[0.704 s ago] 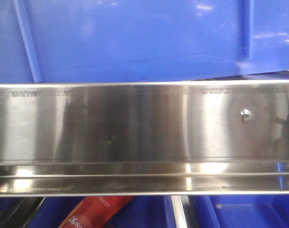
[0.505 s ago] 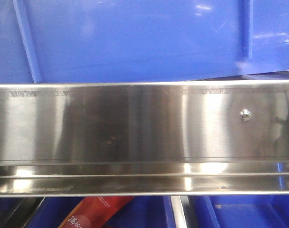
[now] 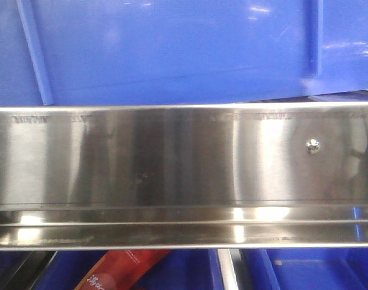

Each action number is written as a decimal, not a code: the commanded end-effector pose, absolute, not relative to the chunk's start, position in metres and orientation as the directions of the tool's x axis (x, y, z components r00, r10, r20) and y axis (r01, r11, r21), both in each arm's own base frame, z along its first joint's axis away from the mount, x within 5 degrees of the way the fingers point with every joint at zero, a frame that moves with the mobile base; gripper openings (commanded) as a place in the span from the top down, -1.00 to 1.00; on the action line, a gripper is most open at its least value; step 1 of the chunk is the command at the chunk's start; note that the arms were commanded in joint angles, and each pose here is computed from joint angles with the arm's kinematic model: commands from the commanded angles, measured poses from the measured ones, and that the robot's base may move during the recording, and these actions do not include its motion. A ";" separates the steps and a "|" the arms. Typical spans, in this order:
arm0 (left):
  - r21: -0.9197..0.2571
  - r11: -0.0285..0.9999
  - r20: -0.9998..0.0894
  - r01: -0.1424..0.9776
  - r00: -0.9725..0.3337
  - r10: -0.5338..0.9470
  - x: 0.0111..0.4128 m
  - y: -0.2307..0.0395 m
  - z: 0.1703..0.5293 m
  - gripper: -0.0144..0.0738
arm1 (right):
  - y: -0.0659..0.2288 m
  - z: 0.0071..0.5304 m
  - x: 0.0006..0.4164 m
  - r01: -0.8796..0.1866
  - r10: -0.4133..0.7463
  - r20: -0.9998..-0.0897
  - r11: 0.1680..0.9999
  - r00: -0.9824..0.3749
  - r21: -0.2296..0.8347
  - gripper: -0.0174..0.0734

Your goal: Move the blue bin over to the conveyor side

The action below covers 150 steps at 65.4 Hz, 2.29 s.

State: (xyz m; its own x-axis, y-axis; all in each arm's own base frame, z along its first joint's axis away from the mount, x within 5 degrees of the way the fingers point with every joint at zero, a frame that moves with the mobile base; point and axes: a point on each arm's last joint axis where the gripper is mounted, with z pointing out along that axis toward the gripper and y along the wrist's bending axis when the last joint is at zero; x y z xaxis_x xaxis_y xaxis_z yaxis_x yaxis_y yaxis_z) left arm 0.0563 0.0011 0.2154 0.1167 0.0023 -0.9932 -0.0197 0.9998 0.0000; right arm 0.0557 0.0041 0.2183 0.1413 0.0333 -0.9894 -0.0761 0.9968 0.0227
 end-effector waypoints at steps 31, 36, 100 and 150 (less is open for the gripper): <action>0.005 1.000 -0.989 -0.015 0.151 0.008 0.055 0.001 0.219 0.69 | 0.004 0.224 0.054 -0.070 0.024 -0.978 0.997 0.208 0.010 0.81; 0.005 1.000 -0.989 -0.015 0.151 0.008 0.055 0.001 0.219 0.69 | 0.004 0.226 0.054 -0.070 0.025 -0.975 0.997 0.223 0.010 0.81; -0.118 0.992 -0.930 0.036 -0.354 -0.098 0.117 -0.006 0.426 0.69 | 0.009 0.472 0.099 -0.100 -0.046 -0.930 0.995 -0.365 -0.010 0.81; -0.129 0.991 -0.841 0.024 -0.532 -0.097 0.253 -0.005 0.450 0.69 | 0.036 0.501 0.240 -0.109 -0.099 -0.788 0.993 -0.608 -0.040 0.79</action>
